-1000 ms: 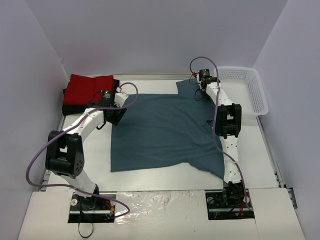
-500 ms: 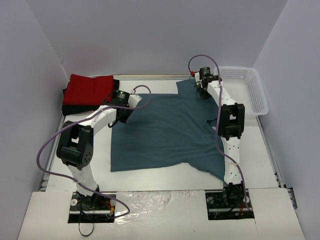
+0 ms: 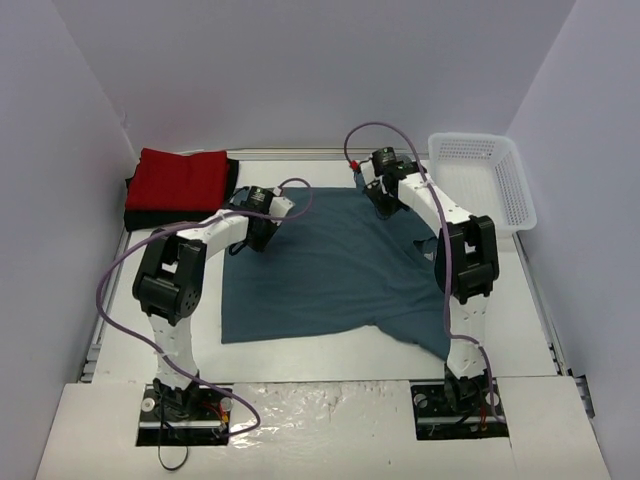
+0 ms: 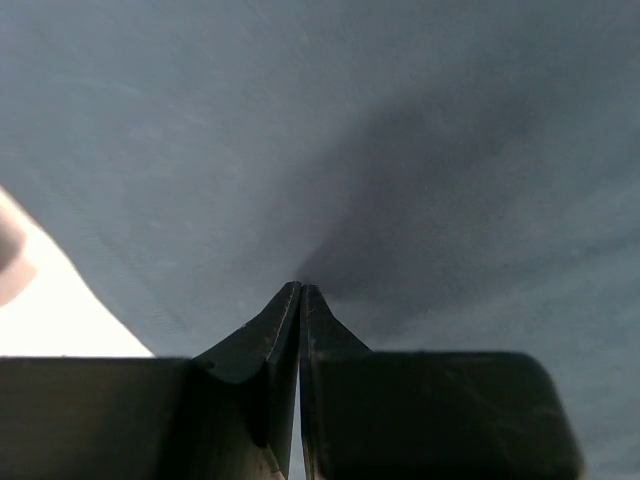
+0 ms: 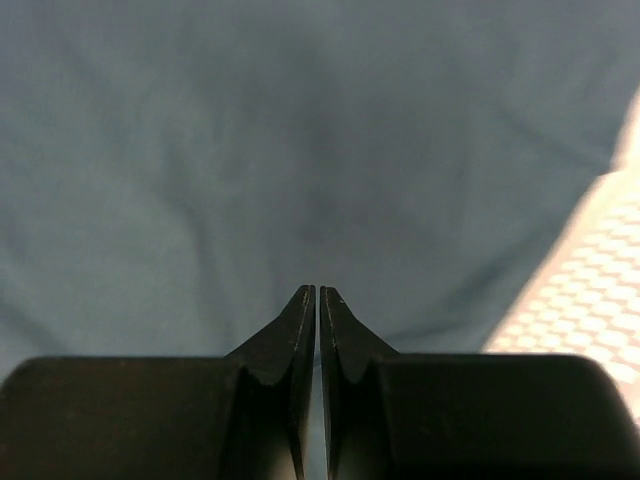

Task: Fold and stack the t-shirts
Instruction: Flatten out the tshirt

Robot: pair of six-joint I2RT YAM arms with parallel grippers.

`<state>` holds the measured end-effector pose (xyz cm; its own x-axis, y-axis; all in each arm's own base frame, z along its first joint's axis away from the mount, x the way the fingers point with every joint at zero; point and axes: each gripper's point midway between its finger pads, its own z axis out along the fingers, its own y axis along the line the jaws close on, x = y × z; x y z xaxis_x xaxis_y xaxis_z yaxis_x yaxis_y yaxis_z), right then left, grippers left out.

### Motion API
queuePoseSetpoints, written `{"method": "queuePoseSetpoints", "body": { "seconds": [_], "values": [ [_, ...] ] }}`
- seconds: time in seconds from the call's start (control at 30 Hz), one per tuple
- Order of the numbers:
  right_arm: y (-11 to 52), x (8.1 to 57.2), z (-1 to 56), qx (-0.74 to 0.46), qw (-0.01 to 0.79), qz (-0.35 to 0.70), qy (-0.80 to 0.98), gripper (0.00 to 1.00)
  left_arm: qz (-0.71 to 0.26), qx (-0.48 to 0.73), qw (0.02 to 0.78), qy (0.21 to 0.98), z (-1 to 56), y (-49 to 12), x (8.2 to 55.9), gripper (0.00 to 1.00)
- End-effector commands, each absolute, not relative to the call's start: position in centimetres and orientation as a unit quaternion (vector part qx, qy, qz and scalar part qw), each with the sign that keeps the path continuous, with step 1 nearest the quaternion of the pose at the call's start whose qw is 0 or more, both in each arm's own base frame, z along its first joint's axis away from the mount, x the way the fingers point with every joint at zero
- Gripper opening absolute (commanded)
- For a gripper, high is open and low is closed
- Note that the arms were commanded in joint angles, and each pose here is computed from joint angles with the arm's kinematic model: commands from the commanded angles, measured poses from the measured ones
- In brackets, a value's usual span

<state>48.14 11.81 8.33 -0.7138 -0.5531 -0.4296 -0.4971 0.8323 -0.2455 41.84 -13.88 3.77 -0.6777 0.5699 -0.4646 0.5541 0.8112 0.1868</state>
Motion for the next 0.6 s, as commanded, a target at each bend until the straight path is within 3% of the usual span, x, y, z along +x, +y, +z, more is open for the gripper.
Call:
{"method": "queuePoseSetpoints", "body": {
  "seconds": [0.0,0.57],
  "values": [
    [11.7,45.8,6.1,-0.295,0.204,-0.052,0.932,0.02,0.014,0.295,0.244,0.924,3.8,-13.9,41.3,0.02],
    [13.5,45.4,0.3,-0.314,0.150,-0.051,0.936,0.00,-0.019,0.242,0.151,0.958,0.3,-11.9,41.1,0.02]
  ]
}}
